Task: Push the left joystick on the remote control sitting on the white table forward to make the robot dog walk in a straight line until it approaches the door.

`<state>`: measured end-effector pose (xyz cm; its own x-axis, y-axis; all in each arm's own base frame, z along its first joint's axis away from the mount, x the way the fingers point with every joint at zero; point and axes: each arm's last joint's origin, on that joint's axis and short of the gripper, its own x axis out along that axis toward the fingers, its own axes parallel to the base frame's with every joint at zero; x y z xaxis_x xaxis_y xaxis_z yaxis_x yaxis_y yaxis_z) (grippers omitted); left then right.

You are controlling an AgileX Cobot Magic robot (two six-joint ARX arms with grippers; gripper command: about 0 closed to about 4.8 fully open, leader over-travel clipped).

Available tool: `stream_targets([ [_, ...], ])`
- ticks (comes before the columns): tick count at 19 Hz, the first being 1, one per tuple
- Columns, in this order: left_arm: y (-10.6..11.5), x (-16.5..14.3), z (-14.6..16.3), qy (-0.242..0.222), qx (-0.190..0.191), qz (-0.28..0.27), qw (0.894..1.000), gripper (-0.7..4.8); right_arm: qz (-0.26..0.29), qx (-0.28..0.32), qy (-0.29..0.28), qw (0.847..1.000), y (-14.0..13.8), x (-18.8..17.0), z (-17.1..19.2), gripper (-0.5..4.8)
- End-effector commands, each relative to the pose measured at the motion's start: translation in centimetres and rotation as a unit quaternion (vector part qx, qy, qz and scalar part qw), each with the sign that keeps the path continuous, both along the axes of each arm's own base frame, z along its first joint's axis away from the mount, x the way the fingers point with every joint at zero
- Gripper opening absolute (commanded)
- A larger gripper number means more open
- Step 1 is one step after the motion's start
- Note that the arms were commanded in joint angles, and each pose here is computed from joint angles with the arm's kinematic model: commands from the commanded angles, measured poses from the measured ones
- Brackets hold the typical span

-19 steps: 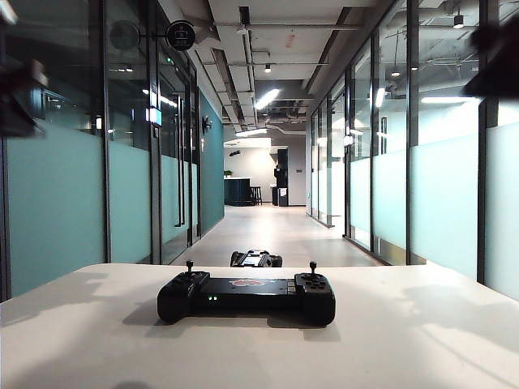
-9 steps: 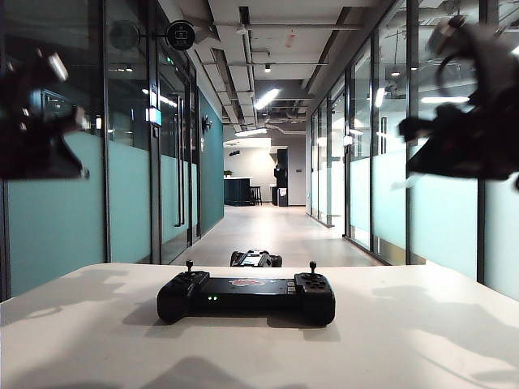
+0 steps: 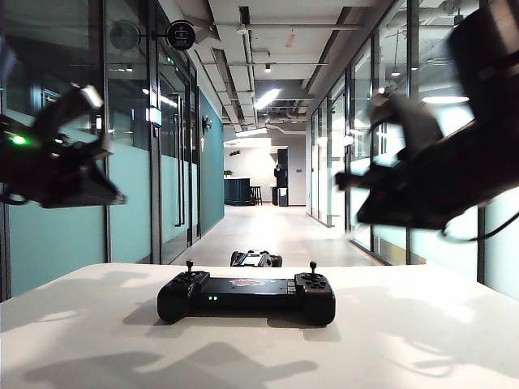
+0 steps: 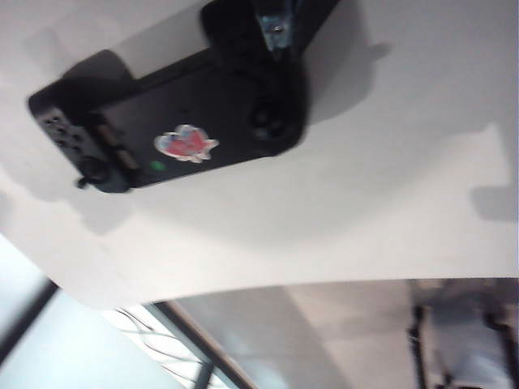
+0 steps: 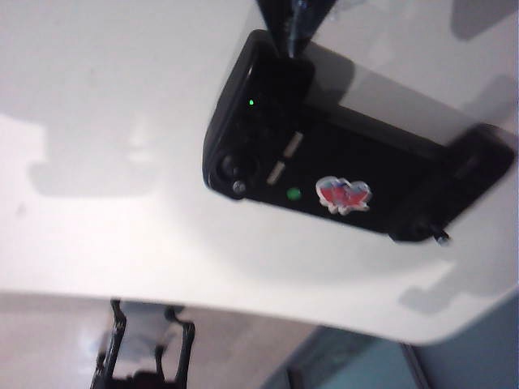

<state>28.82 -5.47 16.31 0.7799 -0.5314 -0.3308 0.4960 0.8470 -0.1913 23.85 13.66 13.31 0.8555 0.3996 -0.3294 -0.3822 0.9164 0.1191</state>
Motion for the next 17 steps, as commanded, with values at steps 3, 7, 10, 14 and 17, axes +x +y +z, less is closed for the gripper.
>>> stream_targets([
  [3, -1.3, 1.6, 0.4, -0.005, 0.001, -0.013, 1.000, -0.05, -0.014, -0.015, 0.036, 0.999, 3.3, 0.6, -1.1, -0.02],
  [7, -1.8, 2.3, 0.8, -0.010, 0.004, -0.011, 1.000, -0.05, -0.032, 0.000, 0.064, 0.997, 4.3, 1.2, -2.0, 3.93],
  [10, -1.8, 2.3, 0.7, -0.008, 0.004, -0.012, 1.000, -0.05, -0.050, -0.009, 0.066, 0.996, 4.0, 1.6, -2.6, 4.01],
  [14, -1.9, 2.3, 0.8, -0.008, 0.002, -0.016, 1.000, -0.05, -0.047, -0.008, 0.073, 0.996, 4.7, 3.1, -3.3, 4.01],
  [17, -1.9, 2.3, 0.8, -0.008, 0.002, -0.017, 1.000, -0.05, -0.046, -0.008, 0.074, 0.996, 5.4, 4.1, -3.7, 4.00],
])
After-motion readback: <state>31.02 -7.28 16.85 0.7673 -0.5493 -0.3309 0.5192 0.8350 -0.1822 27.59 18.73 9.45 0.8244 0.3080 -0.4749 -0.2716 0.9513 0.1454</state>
